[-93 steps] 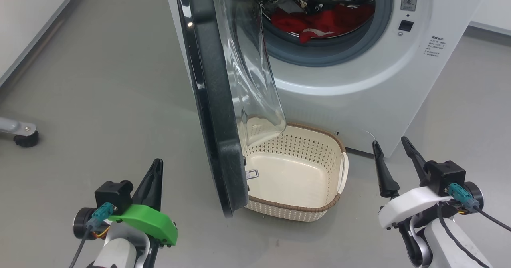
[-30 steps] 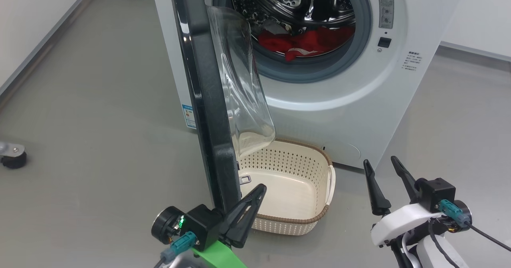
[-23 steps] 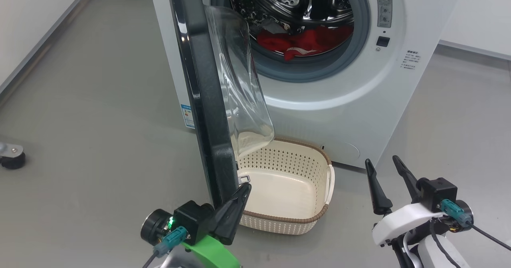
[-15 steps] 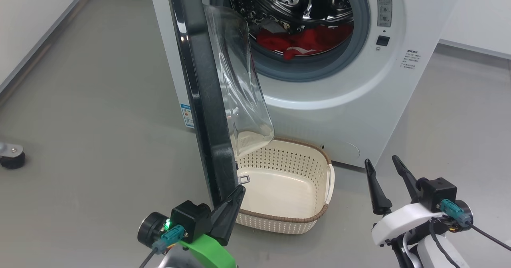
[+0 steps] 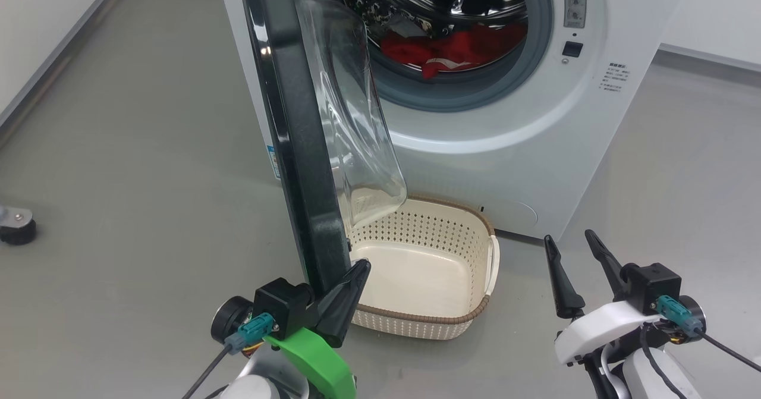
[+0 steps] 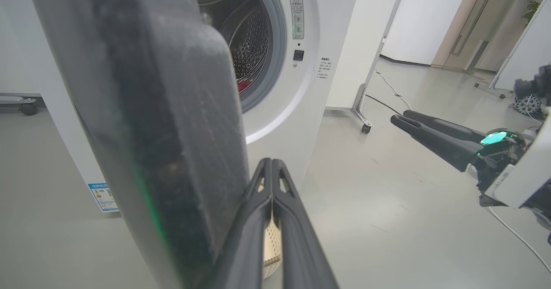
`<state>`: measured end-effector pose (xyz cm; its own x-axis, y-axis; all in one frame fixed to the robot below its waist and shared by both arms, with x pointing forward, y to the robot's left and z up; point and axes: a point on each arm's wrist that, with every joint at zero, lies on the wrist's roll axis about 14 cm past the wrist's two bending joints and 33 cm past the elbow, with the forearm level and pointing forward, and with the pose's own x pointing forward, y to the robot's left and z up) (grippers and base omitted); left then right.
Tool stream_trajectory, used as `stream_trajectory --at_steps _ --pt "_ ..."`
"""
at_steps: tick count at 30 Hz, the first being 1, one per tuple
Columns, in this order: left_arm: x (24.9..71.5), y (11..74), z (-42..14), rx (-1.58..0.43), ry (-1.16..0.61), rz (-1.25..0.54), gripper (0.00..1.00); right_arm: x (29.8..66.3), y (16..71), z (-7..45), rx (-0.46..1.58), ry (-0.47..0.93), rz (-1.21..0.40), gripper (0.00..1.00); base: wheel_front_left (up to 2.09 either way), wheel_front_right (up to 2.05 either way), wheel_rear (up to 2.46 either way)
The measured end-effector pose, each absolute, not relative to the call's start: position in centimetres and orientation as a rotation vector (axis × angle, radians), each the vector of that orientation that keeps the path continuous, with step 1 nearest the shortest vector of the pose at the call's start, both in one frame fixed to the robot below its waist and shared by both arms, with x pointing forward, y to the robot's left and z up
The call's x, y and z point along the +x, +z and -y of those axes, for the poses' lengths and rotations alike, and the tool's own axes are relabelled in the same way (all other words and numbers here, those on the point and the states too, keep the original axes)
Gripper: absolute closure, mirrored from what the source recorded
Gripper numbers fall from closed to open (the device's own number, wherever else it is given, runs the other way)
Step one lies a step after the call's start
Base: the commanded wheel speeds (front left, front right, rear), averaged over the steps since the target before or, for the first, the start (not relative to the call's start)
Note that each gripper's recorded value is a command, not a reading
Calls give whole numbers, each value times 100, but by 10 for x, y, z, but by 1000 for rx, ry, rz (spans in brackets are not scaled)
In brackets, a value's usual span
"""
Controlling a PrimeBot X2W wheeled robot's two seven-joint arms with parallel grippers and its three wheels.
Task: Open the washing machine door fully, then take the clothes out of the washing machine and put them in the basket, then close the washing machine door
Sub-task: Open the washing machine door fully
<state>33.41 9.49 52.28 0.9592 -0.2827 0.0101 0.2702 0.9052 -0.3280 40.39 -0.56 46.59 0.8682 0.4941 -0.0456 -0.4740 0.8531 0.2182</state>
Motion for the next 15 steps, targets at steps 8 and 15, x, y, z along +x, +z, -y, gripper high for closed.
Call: stream_trajectory --at_steps 8,15 --pt "339 514 -101 -337 -257 -52 100 406 462 6 202 510 -111 0 0 0 0" --pt "339 507 -106 -347 -227 -65 100 408 460 6 199 509 -114 0 0 0 0"
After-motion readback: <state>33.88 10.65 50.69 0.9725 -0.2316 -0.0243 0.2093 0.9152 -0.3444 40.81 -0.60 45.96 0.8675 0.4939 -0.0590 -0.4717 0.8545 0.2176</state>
